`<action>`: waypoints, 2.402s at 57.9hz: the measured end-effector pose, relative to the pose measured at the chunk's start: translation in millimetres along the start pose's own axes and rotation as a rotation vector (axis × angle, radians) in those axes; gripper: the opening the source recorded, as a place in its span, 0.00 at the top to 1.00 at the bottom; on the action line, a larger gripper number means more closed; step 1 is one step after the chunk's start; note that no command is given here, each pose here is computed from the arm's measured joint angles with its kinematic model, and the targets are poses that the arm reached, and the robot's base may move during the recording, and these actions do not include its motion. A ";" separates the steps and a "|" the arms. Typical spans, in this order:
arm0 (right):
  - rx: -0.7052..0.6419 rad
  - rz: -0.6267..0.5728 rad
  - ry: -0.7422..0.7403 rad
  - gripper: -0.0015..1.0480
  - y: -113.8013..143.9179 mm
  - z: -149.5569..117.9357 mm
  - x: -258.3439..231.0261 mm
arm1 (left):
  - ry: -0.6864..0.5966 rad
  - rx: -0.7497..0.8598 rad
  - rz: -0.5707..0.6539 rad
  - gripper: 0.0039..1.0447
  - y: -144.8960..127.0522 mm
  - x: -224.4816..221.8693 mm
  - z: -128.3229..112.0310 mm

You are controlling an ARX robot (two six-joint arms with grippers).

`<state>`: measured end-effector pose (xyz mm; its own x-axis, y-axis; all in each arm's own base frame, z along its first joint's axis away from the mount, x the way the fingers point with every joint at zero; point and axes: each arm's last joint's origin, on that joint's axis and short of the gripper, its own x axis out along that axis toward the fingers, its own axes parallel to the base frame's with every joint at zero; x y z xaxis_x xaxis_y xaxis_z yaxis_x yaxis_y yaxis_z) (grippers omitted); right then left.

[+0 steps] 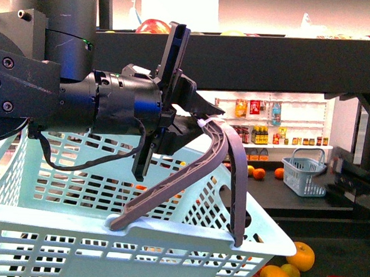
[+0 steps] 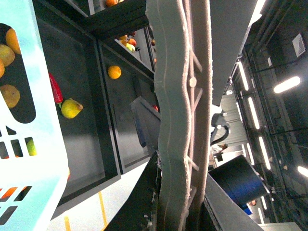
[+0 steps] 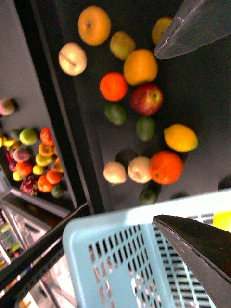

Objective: Pick lemon from shelf

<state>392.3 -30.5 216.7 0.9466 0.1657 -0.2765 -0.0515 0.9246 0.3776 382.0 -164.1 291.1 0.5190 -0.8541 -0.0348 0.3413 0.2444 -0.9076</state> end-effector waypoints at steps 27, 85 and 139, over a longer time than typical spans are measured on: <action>-0.010 -0.052 0.341 0.07 -40.4 -133.2 56.9 | 0.000 0.000 0.000 0.89 0.0 0.0 0.0; -0.094 -0.028 0.416 0.07 28.4 -236.6 215.5 | 0.000 0.000 0.000 0.89 0.0 0.0 0.0; -0.229 -0.110 0.457 0.07 48.4 -266.9 283.5 | 0.000 0.006 0.000 0.89 0.2 0.1 0.0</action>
<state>573.3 152.9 -79.3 0.7171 0.1488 -0.6809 -0.0760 0.9878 0.1358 382.1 -164.1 291.0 0.5190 -0.8541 -0.0351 0.3461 0.2475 -0.9050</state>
